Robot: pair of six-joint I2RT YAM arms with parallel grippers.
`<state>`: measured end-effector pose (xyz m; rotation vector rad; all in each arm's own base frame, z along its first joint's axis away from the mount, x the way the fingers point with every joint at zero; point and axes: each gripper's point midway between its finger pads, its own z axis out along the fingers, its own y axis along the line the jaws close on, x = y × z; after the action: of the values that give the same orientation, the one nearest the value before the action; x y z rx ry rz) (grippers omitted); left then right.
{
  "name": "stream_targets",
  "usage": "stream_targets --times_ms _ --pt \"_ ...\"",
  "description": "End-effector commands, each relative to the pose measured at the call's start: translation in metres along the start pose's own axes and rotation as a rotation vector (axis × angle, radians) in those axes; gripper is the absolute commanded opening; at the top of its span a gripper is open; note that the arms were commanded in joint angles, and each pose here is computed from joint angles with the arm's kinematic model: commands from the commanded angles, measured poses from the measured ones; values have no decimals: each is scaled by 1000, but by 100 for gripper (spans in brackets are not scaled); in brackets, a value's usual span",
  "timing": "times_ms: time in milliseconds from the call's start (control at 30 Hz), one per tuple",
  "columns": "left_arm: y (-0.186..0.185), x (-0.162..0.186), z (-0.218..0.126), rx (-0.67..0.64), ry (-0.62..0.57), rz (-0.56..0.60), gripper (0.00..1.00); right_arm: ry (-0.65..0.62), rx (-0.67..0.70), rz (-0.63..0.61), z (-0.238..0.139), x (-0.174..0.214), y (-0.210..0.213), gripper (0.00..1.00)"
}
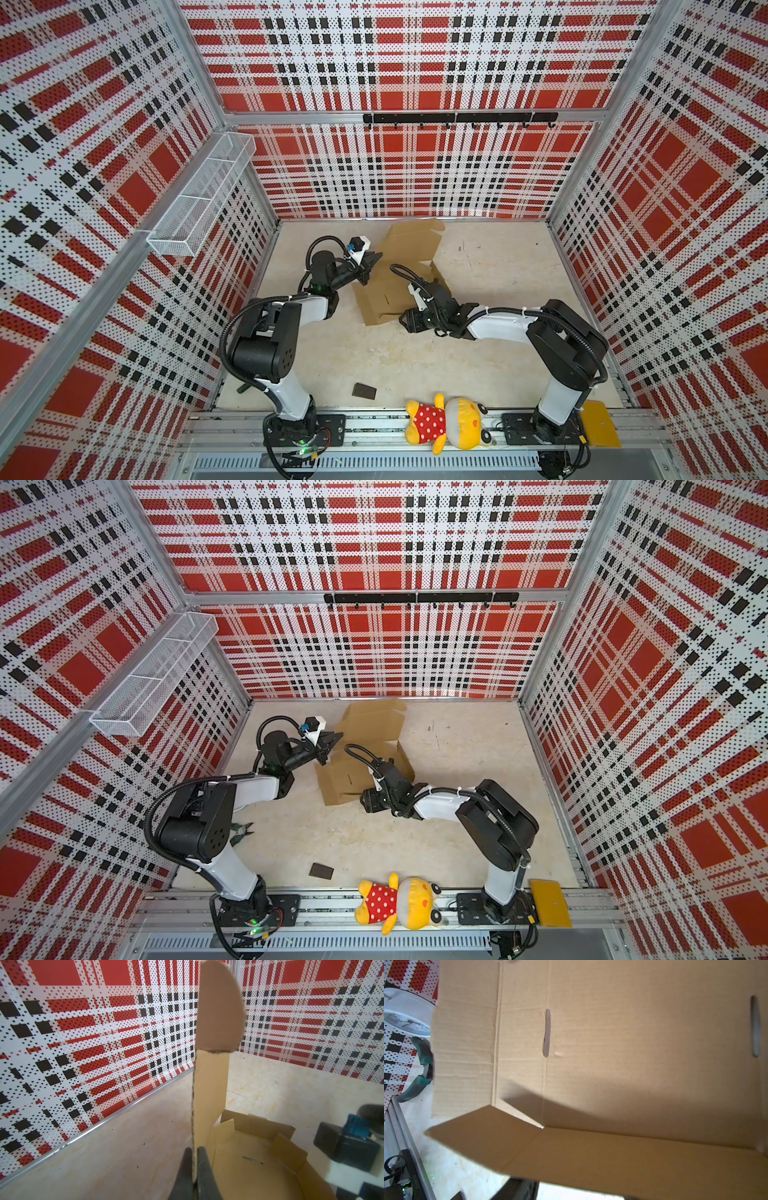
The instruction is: Fold the paper box
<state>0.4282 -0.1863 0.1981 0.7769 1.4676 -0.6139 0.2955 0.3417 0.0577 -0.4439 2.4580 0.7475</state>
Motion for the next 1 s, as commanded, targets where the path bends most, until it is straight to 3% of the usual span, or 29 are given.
stream_targets --times_ms 0,633,967 --pt "-15 -3 2 47 -14 48 0 -76 -9 -30 -21 -20 4 60" --pt "-24 1 -1 57 13 79 0 -86 82 22 -35 -7 -34 52" --pt "-27 -21 1 93 -38 167 0 -91 92 35 -42 -2 -39 51"
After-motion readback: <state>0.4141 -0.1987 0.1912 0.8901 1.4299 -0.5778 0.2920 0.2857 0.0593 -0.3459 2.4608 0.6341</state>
